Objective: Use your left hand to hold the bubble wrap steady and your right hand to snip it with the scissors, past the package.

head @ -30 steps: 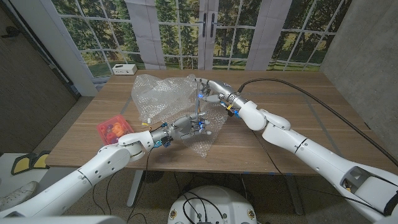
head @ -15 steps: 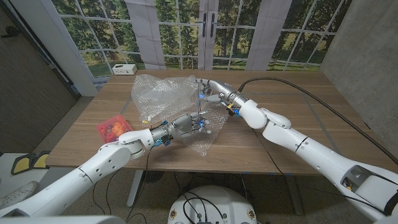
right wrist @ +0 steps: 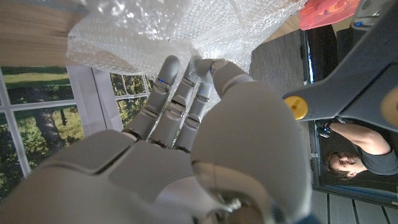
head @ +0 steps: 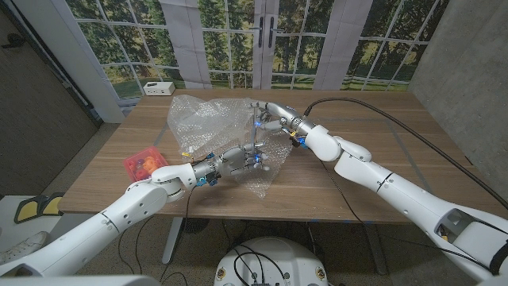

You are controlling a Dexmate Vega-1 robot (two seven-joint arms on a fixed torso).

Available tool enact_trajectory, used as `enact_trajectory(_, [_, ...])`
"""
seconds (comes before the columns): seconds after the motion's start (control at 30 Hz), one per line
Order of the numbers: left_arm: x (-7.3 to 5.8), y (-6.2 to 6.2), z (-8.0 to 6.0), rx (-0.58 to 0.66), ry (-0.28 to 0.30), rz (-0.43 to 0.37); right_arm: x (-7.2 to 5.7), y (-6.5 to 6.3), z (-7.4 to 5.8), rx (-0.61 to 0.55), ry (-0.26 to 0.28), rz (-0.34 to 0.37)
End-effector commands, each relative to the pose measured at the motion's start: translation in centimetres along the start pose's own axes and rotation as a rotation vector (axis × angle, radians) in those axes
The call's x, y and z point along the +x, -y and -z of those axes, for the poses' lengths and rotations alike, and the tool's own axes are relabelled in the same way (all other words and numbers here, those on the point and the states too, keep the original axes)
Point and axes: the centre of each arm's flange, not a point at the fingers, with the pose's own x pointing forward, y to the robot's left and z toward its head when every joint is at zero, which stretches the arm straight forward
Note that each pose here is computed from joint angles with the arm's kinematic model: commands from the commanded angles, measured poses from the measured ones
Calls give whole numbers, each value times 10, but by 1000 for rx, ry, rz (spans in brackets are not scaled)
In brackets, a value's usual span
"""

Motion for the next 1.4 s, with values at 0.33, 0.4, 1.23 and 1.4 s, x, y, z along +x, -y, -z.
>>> enact_trajectory(0.33, [-2, 0, 2, 23, 11, 7, 3, 2, 12, 167, -36, -93])
enact_trajectory(0.4, [-2, 0, 1, 25, 17, 10, 3, 3, 12, 159, -41, -99])
enact_trajectory(1.23, [-3, -1, -1, 92, 31, 23, 5, 3, 10, 172, -99, -129])
enact_trajectory(1.4, [-3, -1, -3, 127, 39, 30, 5, 3, 10, 173, -107, -132])
